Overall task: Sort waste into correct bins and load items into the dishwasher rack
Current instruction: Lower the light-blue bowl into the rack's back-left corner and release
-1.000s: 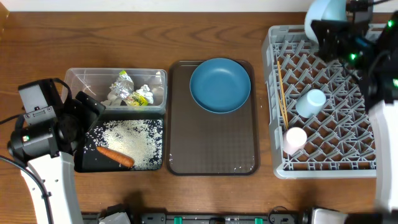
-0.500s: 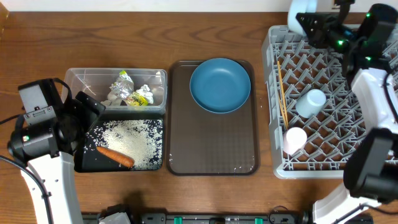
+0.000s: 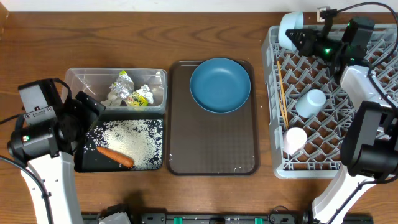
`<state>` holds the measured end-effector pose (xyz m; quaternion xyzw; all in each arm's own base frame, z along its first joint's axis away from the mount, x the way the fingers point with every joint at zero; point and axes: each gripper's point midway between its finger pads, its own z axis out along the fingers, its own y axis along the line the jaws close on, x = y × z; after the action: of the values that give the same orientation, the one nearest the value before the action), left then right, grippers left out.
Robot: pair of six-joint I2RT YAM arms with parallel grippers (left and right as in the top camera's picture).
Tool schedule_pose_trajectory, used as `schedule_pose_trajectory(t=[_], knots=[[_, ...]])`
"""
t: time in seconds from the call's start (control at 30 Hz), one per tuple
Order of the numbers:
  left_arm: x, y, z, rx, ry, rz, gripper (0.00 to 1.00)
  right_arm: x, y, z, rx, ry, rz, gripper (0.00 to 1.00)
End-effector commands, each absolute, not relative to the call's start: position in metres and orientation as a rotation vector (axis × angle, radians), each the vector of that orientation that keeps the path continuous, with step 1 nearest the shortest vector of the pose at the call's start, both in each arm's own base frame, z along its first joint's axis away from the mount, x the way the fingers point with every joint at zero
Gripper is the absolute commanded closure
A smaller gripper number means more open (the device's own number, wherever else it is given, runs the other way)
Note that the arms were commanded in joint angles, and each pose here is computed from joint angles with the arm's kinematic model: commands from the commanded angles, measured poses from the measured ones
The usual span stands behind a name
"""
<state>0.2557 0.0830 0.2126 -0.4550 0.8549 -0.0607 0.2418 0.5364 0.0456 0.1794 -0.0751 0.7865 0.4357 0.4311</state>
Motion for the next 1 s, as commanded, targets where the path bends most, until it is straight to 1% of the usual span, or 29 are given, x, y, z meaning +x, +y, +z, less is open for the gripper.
schedule_pose_trajectory(t=[0.0,0.5,0.63,0.77,0.8,0.83,0.87,0.97], knots=[[0.256,0.086,0.216,-1.237,2.332,-0.147,0.03,0.534,0.033,0.170,-0.143,1.986,1.108,0.99],[0.256,0.086,0.216,-1.237,2.332,-0.147,0.03,0.516,-0.007,0.144,0.095,2.112,1.171,0.99],[0.256,0.086,0.216,-1.237,2.332,-0.147,0.02,0.508,-0.018,0.141,0.151,2.129,1.202,0.94],[0.256,0.086,0.216,-1.237,2.332,-0.147,0.02,0.502,-0.029,0.141,0.189,2.127,1.237,0.83],[0.256,0.086,0.216,-1.237,2.332,-0.147,0.03,0.501,-0.031,0.141,0.194,2.123,1.244,0.76],[0.256,0.086,0.216,-1.237,2.332,-0.147,0.03,0.500,-0.034,0.142,0.199,2.119,1.251,0.65],[0.256,0.086,0.216,-1.237,2.332,-0.147,0.03,0.498,-0.035,0.142,0.206,2.119,1.260,0.59],[0.256,0.086,0.216,-1.236,2.332,-0.147,0.03,0.495,-0.036,0.145,0.202,2.104,1.296,0.46]])
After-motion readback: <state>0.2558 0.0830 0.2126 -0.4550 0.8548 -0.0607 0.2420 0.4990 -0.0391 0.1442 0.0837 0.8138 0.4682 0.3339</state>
